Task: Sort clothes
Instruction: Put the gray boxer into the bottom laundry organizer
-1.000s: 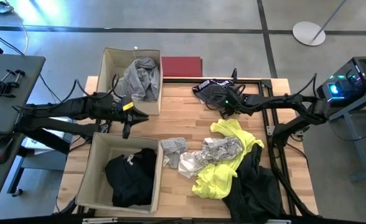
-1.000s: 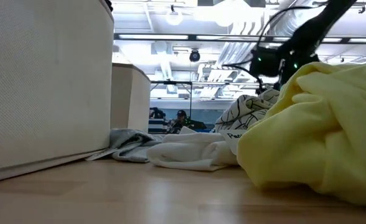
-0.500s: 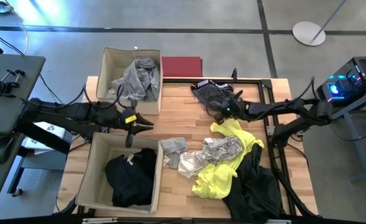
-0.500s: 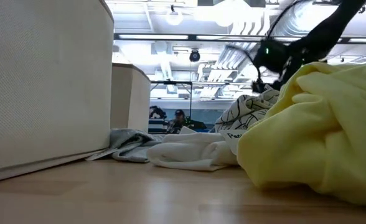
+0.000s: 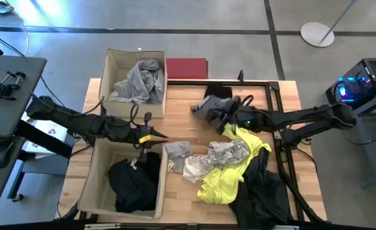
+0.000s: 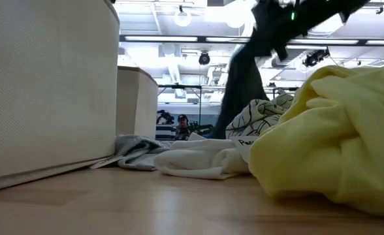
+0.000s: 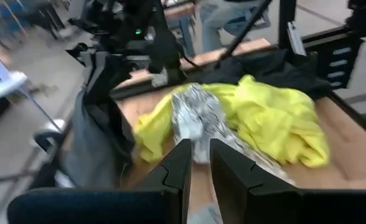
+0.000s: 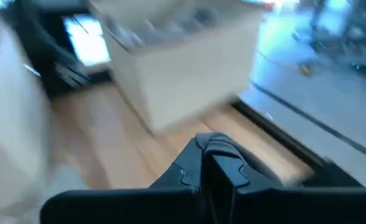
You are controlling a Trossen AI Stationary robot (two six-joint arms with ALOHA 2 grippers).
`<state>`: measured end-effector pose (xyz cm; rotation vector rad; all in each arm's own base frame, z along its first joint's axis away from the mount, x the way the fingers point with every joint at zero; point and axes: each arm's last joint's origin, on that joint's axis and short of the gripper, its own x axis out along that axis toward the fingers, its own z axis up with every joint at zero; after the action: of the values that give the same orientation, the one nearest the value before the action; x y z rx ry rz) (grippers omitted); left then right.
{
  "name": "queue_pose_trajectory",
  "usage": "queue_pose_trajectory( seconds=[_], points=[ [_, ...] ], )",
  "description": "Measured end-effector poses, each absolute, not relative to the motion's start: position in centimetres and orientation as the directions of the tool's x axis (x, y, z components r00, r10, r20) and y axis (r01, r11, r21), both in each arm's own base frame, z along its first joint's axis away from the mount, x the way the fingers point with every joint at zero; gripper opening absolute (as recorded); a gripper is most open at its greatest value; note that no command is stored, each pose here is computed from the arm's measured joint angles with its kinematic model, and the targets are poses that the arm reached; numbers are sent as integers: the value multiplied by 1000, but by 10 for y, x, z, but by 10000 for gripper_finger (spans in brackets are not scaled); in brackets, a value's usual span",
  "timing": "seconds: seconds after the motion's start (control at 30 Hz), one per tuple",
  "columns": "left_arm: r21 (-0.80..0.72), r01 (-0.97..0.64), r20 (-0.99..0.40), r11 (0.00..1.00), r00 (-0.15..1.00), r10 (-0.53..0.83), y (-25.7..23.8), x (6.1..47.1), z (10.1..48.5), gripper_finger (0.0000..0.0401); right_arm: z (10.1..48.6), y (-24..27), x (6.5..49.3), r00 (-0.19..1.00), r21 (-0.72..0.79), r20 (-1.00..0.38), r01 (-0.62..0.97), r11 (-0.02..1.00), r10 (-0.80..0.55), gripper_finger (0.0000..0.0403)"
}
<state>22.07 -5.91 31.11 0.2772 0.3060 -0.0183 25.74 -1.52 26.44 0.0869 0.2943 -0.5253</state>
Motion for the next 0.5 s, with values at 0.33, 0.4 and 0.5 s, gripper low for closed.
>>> queue_pose_trajectory(
  seconds=[0.33, 0.4, 0.5],
  points=[
    [415, 25, -99, 909, 995, 18, -75, 276, 296, 54, 304, 37, 264, 939, 10, -174, 302, 953, -296, 0],
    [430, 27, -87, 902, 996, 11, -75, 288, 288, 64, 307, 46, 263, 951, 4, -164, 267, 964, -262, 0],
    [426, -1, -73, 905, 997, 36, -71, 304, 274, 90, 311, 61, 261, 970, 5, -125, 212, 977, -210, 0]
  ],
)
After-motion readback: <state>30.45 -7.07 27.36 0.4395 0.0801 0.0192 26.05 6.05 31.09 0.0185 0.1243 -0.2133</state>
